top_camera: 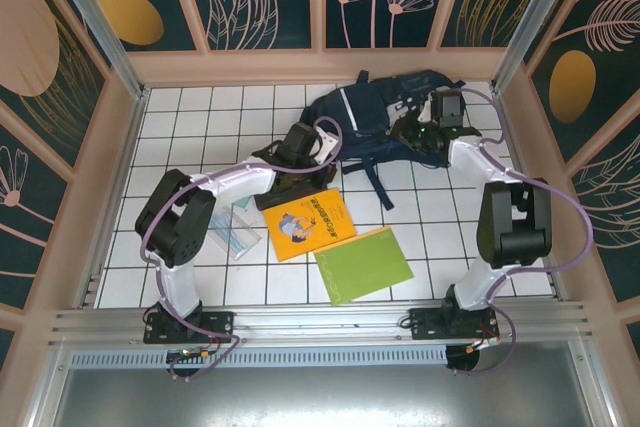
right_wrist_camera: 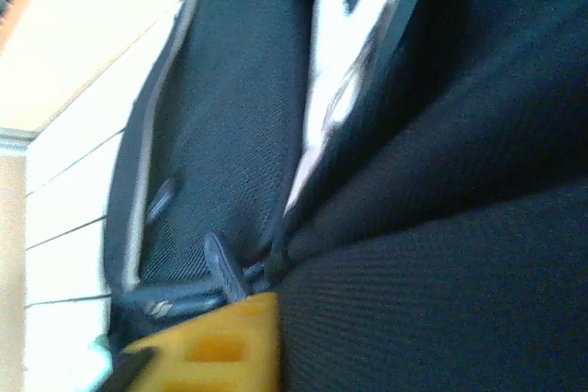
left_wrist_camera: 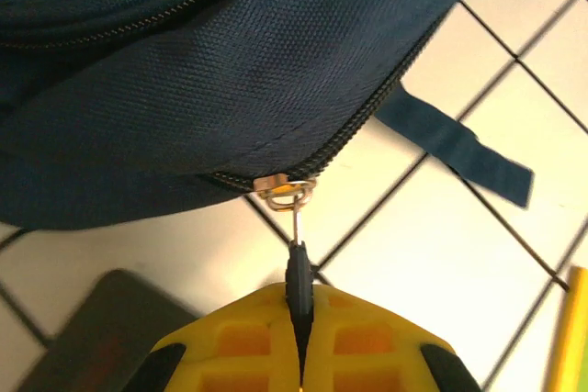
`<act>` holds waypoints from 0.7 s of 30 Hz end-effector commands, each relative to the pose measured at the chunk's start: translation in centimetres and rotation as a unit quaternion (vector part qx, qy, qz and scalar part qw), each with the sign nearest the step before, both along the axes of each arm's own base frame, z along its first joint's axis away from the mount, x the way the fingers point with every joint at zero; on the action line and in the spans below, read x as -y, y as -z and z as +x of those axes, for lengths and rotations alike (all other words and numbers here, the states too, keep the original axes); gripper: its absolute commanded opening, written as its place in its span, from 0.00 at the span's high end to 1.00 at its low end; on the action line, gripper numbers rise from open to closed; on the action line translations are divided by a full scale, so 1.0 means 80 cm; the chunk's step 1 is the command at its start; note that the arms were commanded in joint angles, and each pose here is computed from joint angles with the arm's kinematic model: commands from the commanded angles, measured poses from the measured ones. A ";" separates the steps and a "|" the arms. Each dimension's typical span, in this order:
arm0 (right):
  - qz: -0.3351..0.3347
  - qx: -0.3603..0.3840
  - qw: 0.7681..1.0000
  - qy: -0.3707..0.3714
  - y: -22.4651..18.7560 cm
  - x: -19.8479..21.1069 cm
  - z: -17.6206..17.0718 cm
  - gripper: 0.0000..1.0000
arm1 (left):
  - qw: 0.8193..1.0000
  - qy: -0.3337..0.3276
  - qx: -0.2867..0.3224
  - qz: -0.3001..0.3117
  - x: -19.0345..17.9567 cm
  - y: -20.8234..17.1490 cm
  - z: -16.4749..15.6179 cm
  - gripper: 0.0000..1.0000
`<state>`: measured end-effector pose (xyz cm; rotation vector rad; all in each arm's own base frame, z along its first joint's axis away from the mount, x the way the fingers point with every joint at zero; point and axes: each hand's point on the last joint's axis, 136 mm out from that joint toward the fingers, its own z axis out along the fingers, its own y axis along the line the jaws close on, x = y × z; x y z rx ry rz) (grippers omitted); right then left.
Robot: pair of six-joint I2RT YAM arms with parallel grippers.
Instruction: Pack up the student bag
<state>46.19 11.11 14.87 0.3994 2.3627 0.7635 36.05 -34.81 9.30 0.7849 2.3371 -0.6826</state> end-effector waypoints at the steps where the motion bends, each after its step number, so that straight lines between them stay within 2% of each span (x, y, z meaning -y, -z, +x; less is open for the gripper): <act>1: -0.054 0.072 0.991 0.094 -0.044 0.066 0.056 0.42 | 0.996 0.046 -0.073 -0.033 0.044 -0.004 -0.057 1.00; 3: -0.049 0.059 0.992 0.098 -0.042 0.066 0.051 0.27 | 0.995 0.034 -0.084 -0.050 0.059 -0.009 -0.049 1.00; 5: -0.048 0.044 0.992 0.109 -0.038 0.070 0.037 0.05 | 0.993 0.023 -0.087 -0.070 0.074 -0.017 -0.038 1.00; 6: -0.046 0.034 0.992 0.113 -0.034 0.071 0.025 0.01 | 0.993 0.016 -0.088 -0.078 0.080 -0.020 -0.032 1.00; 12: 0.004 -0.007 0.991 0.131 -0.008 0.066 -0.060 0.01 | 0.990 -0.015 -0.106 -0.096 0.101 -0.020 -0.009 1.00; 15: 0.091 -0.011 0.989 0.114 -0.002 0.039 -0.087 0.01 | 0.989 -0.020 -0.114 -0.090 0.099 -0.012 -0.009 1.00; 18: 0.163 -0.022 0.982 0.092 0.010 0.005 -0.099 0.02 | 0.989 -0.021 -0.118 -0.081 0.094 -0.007 -0.014 1.00; 21: 0.196 -0.034 0.978 0.067 0.015 -0.031 -0.097 0.03 | 0.990 -0.027 -0.118 -0.074 0.088 -0.006 -0.016 1.00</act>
